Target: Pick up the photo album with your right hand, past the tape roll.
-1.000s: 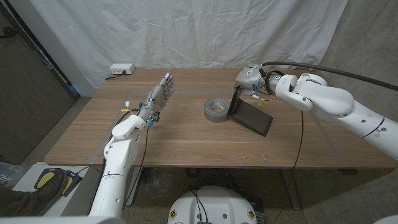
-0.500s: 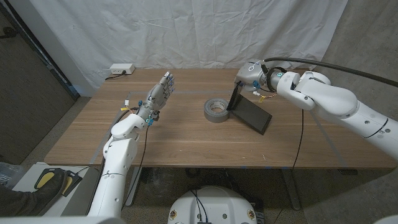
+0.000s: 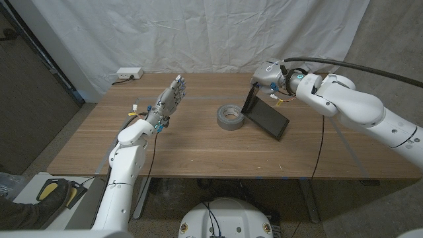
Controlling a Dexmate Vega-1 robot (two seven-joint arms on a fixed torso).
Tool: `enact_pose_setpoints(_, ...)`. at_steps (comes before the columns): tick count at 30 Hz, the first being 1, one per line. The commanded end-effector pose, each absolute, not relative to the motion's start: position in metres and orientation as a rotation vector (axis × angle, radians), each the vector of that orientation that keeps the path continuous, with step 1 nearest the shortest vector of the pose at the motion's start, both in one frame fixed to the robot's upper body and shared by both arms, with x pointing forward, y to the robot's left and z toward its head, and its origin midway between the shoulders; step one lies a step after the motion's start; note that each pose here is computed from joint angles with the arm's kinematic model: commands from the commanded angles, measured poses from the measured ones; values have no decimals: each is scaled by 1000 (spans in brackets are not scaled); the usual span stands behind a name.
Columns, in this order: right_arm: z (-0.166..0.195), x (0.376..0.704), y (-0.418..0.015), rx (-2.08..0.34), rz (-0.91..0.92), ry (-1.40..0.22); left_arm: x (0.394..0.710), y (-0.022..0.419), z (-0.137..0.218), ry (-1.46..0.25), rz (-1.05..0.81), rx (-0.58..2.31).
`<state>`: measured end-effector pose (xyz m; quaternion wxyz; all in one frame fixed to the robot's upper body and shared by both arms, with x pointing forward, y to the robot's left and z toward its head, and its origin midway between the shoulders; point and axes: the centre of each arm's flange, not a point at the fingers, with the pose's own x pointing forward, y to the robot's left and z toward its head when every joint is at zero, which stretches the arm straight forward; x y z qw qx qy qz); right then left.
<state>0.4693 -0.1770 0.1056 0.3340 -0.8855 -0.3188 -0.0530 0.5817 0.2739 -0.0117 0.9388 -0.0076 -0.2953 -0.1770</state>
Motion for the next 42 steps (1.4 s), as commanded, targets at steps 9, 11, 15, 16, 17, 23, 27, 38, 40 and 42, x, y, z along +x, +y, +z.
enact_pose_setpoints(9,133,447,-177,-2241,-185,-860,581,273,-10,-615,-362,-21)
enact_pose_setpoints(11,135,445,-176,-2244,-190,-864,581,273,-11,-613,-361,-26)
enact_pose_setpoints(15,139,443,-173,-2243,-196,-867,582,274,-12,-611,-360,-26)
enact_pose_setpoints(16,140,442,-173,-2243,-197,-868,581,274,-11,-612,-363,-24)
enact_pose_setpoints(17,141,442,-172,-2248,-201,-866,581,274,-11,-614,-359,-24)
enact_pose_setpoints(23,148,437,-169,-2249,-219,-877,580,275,-10,-621,-357,-25)
enact_pose_setpoints(27,152,433,-166,-2255,-237,-874,579,275,-9,-626,-357,-26)
enact_pose_setpoints(38,163,425,-162,-2256,-269,-876,578,275,-8,-629,-358,-27)
enact_pose_setpoints(40,164,424,-161,-2255,-275,-875,578,275,-8,-629,-358,-22)
enact_pose_setpoints(42,165,422,-161,-2255,-278,-879,578,275,-9,-628,-357,-23)
